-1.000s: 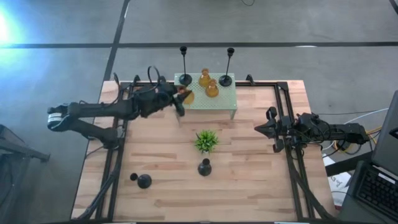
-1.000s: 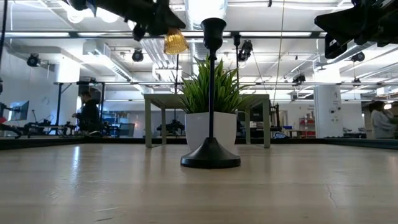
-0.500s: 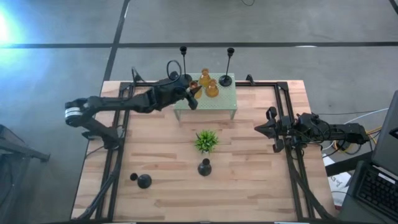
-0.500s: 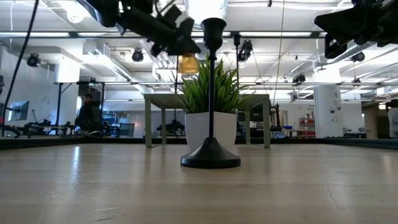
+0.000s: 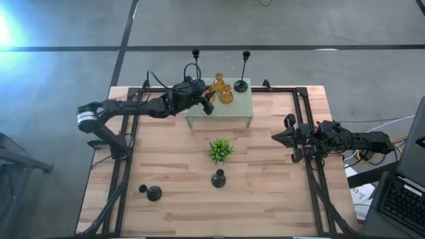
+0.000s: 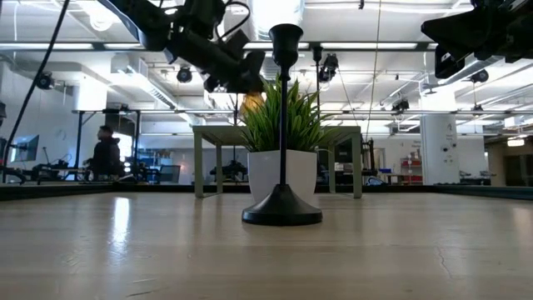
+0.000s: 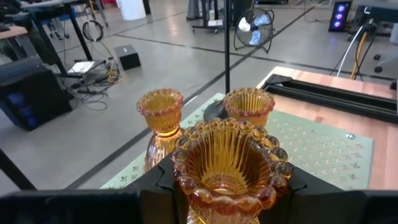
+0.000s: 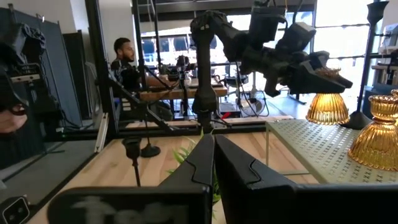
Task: Pick & Place candle stick holders
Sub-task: Put the orange candle holder on the shelf, then put the black candle holder on the shelf
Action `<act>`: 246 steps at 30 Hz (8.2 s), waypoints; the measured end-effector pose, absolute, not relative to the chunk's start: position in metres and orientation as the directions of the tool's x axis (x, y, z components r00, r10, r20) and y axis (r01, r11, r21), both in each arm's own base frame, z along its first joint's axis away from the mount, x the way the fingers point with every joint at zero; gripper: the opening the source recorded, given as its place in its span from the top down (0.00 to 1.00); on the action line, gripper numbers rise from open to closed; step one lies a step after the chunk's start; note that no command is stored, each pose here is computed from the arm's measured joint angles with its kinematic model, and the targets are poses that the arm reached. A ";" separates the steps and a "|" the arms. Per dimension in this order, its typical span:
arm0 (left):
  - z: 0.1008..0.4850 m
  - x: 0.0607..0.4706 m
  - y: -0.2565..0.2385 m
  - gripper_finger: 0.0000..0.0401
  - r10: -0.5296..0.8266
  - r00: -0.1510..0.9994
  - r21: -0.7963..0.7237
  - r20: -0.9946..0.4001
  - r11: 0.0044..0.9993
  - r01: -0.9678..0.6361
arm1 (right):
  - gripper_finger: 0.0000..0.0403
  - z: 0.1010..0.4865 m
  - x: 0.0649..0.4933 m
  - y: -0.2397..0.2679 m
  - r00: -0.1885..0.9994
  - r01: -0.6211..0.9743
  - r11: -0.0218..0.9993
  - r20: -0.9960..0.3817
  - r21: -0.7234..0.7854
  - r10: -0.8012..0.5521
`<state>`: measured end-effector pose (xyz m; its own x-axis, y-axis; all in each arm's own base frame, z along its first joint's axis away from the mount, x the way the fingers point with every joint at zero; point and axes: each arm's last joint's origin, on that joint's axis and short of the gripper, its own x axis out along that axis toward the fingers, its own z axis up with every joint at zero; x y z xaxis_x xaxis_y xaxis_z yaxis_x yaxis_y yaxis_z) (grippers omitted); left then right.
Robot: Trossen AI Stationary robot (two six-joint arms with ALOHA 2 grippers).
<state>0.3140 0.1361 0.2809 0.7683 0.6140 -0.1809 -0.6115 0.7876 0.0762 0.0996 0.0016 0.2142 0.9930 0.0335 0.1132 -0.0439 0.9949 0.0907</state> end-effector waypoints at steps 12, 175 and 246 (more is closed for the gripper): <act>0.268 0.318 0.149 0.68 0.596 0.778 0.053 -0.199 0.799 -0.599 | 0.98 0.214 0.100 0.002 0.993 -0.044 0.995 0.113 0.091 0.033; 0.324 0.216 0.043 0.23 -0.367 0.807 -0.379 -0.463 0.905 0.194 | 0.98 0.214 0.100 0.002 0.993 -0.043 0.995 0.112 0.091 0.033; 0.236 0.109 -0.059 0.31 0.089 0.945 -0.284 -0.316 0.941 -0.184 | 0.98 0.214 0.100 0.002 0.993 -0.044 0.995 0.112 0.091 0.033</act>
<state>0.1093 -0.0588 0.2360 0.9446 0.0892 -0.3160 -0.1839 0.9410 -0.2842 0.0996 0.0015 0.2142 0.9931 0.0332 0.1125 -0.0435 0.9949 0.0909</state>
